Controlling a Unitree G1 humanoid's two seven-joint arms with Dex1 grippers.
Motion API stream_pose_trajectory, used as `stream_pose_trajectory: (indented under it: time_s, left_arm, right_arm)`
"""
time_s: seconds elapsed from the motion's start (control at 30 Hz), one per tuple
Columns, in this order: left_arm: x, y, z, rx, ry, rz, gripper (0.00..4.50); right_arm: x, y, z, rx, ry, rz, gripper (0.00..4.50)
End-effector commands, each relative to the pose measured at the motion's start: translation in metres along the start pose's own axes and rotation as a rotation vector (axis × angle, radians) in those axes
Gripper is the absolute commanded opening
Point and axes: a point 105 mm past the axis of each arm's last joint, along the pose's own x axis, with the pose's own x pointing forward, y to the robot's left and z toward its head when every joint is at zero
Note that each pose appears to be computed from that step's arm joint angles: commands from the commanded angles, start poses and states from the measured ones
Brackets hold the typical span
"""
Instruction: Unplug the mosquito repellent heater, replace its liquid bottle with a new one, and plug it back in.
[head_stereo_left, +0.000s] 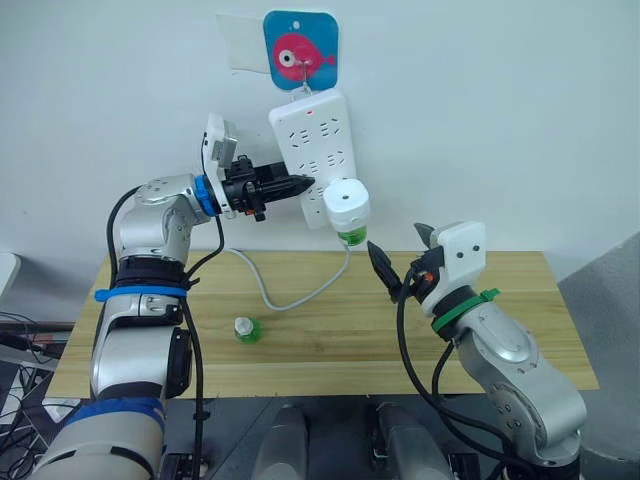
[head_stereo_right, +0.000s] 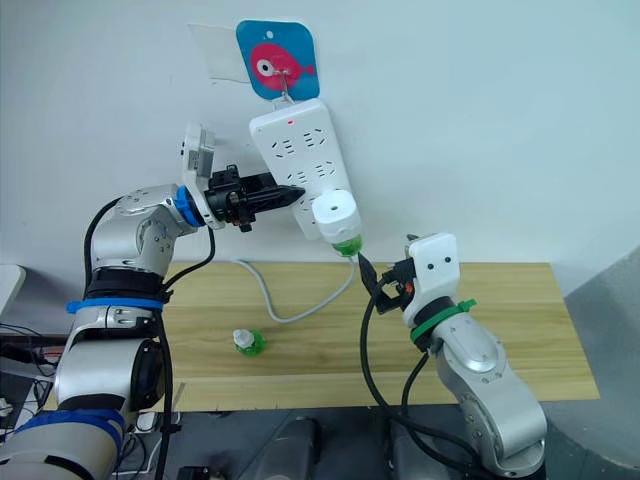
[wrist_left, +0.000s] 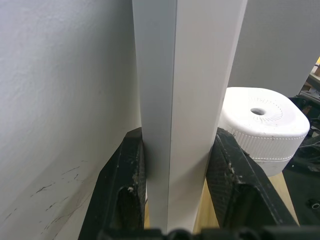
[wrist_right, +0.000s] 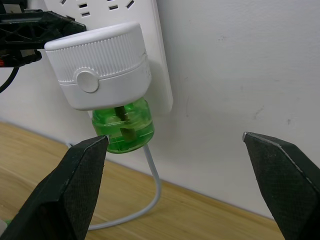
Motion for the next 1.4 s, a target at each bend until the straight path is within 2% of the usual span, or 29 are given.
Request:
stream_pose_trajectory:
  time_s: [0.03,0.33,0.63,0.9,1.23,1.33,1.4]
  left_arm:
    - [0.0,-0.003,0.002,0.013,0.006,0.0,1.36]
    - [0.006,0.0,0.007,0.005,-0.009,0.041,1.36]
    - [0.009,0.0,0.008,0.012,-0.011,0.05,1.36]
    - [0.007,0.0,0.007,0.014,-0.006,0.06,1.36]
    - [0.008,-0.002,0.007,0.018,-0.005,0.057,1.36]
    - [0.008,-0.001,0.007,0.018,-0.005,0.058,1.34]
    - [0.008,-0.002,0.007,0.018,-0.006,0.059,1.34]
  right_arm:
    - [0.0,0.004,0.013,-0.006,-0.06,0.013,4.5]
    - [0.014,0.022,0.035,-0.033,-0.113,0.058,4.5]
    - [0.03,0.036,0.041,-0.072,-0.084,0.084,4.5]
    - [0.047,0.032,0.041,-0.105,-0.068,0.026,4.5]
    - [0.054,0.031,0.041,-0.099,-0.077,0.004,4.5]
    - [0.054,0.033,0.043,-0.096,-0.091,0.01,3.89]
    - [0.053,0.035,0.044,-0.099,-0.1,0.018,3.23]
